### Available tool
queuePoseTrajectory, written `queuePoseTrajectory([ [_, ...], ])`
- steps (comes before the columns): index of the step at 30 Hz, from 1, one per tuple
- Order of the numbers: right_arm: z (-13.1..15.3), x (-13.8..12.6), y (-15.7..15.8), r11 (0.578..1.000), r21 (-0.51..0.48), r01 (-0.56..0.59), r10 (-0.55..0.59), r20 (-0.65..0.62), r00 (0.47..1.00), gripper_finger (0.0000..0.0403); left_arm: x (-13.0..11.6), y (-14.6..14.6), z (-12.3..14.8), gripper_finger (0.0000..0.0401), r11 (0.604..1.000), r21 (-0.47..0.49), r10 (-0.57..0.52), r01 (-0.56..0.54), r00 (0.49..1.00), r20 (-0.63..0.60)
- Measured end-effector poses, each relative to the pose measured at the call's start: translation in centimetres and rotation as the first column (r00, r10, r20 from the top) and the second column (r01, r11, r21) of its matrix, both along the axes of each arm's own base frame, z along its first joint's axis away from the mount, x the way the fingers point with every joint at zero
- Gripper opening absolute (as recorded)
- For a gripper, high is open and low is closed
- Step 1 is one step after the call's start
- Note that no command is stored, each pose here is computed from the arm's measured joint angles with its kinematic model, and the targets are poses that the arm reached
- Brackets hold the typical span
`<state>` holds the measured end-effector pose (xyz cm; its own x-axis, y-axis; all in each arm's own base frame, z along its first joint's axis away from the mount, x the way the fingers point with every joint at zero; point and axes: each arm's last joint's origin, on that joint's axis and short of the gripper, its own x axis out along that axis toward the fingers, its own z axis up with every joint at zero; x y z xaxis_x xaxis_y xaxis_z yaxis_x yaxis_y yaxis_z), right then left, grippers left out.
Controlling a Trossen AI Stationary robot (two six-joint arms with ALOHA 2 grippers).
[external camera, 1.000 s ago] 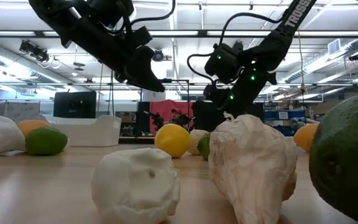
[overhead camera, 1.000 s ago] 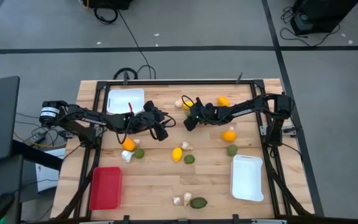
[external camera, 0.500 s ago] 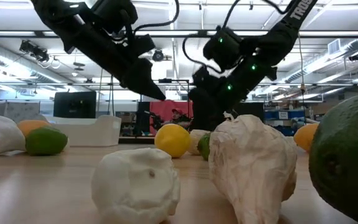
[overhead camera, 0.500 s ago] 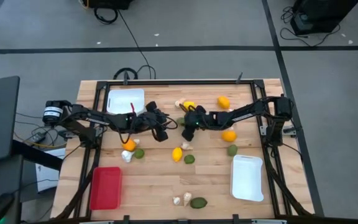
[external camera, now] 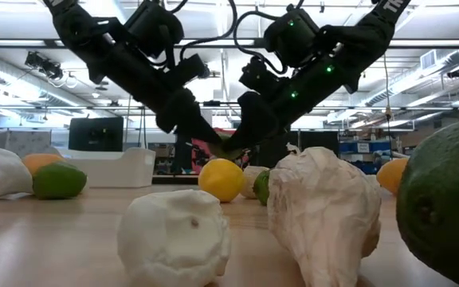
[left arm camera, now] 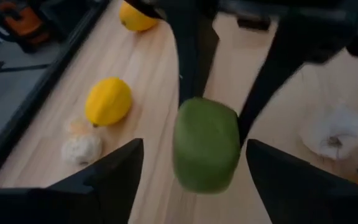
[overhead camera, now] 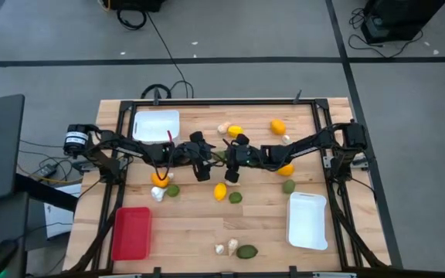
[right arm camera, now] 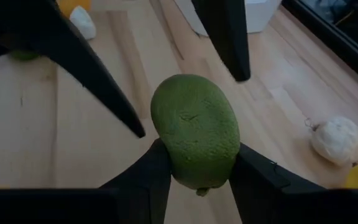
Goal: Sort produce into baskets
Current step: Put the top center green lime into the top white bin
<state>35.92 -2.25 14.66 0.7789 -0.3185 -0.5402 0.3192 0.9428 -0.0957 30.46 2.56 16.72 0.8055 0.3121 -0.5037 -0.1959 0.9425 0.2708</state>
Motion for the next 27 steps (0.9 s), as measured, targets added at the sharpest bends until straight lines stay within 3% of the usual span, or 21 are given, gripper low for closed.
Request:
queuePoseTrajectory([
  [6, 0.0, 0.1, 0.1, 0.999, -0.008, -0.031, 0.031, -0.001, 1.000, 0.0153, 0.1, 0.0, -0.2, 0.0280, 1.000, 0.010, -0.008, 0.008, 1.000, -0.006],
  [15, 0.3, 0.2, 0.2, 1.000, -0.007, -0.028, 0.028, 0.031, 0.999, 0.0176, 0.0, 0.1, -0.2, 0.0138, 1.000, 0.017, -0.005, 0.005, 1.000, -0.013],
  [19, 0.4, 0.0, 0.2, 0.999, 0.032, 0.014, -0.015, 0.035, 0.999, 0.0202, -1.1, 0.5, 0.8, 0.0115, 0.989, 0.047, 0.142, -0.139, 0.989, -0.047],
  [22, -0.1, -0.3, 0.3, 0.995, 0.077, 0.068, -0.068, -0.003, 0.998, 0.0219, -2.7, 1.3, 2.4, 0.0125, 0.961, 0.054, 0.272, -0.270, 0.961, -0.044],
  [27, -0.4, -0.5, 0.1, 0.984, 0.125, 0.124, -0.123, -0.013, 0.992, 0.0232, -6.3, 2.6, 4.8, 0.0140, 0.901, -0.010, 0.432, -0.433, 0.899, -0.072],
])
